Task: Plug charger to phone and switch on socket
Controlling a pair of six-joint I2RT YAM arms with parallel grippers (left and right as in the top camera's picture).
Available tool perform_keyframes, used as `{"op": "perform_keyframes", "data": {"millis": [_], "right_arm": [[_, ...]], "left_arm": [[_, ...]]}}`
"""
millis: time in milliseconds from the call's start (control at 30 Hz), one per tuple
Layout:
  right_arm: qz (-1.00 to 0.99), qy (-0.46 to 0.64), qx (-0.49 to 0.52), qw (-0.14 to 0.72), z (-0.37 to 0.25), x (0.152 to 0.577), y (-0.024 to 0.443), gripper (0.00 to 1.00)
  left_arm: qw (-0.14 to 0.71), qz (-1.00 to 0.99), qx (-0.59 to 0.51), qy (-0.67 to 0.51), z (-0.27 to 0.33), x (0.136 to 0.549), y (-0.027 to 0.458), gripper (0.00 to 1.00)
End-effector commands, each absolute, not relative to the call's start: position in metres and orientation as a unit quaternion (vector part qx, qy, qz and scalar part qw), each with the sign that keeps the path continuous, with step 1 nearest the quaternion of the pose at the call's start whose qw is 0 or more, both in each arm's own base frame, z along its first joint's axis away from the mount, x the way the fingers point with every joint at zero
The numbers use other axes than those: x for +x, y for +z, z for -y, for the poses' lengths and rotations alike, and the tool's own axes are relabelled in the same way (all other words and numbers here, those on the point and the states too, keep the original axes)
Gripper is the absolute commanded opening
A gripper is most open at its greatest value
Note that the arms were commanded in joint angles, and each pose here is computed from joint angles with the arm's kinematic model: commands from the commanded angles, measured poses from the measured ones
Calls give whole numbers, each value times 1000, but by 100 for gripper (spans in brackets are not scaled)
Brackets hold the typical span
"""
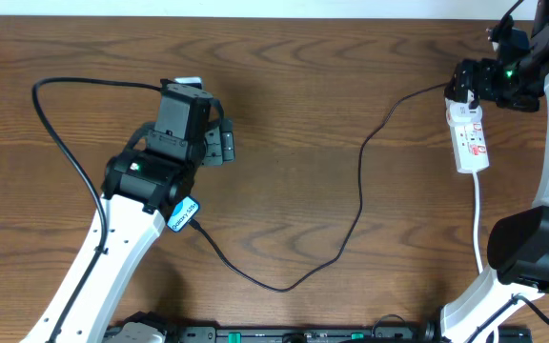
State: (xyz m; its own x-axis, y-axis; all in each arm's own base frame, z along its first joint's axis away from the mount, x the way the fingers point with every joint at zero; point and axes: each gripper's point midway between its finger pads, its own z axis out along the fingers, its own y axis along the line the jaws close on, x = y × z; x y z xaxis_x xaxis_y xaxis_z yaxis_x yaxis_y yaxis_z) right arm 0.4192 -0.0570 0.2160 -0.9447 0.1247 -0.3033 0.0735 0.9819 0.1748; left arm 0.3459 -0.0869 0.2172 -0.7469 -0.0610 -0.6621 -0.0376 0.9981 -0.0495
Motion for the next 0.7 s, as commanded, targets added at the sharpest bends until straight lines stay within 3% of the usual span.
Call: {"op": "perform_keyframes", "data": {"millis": [0,667], "right_arm": [[-980,77,53,177,57,418,231,99],[-980,77,53,177,57,418,231,99]], "left_arm": [[372,-928,-24,-18,85,344,214,91],[532,-838,-63,-106,57,324,201,91]]}}
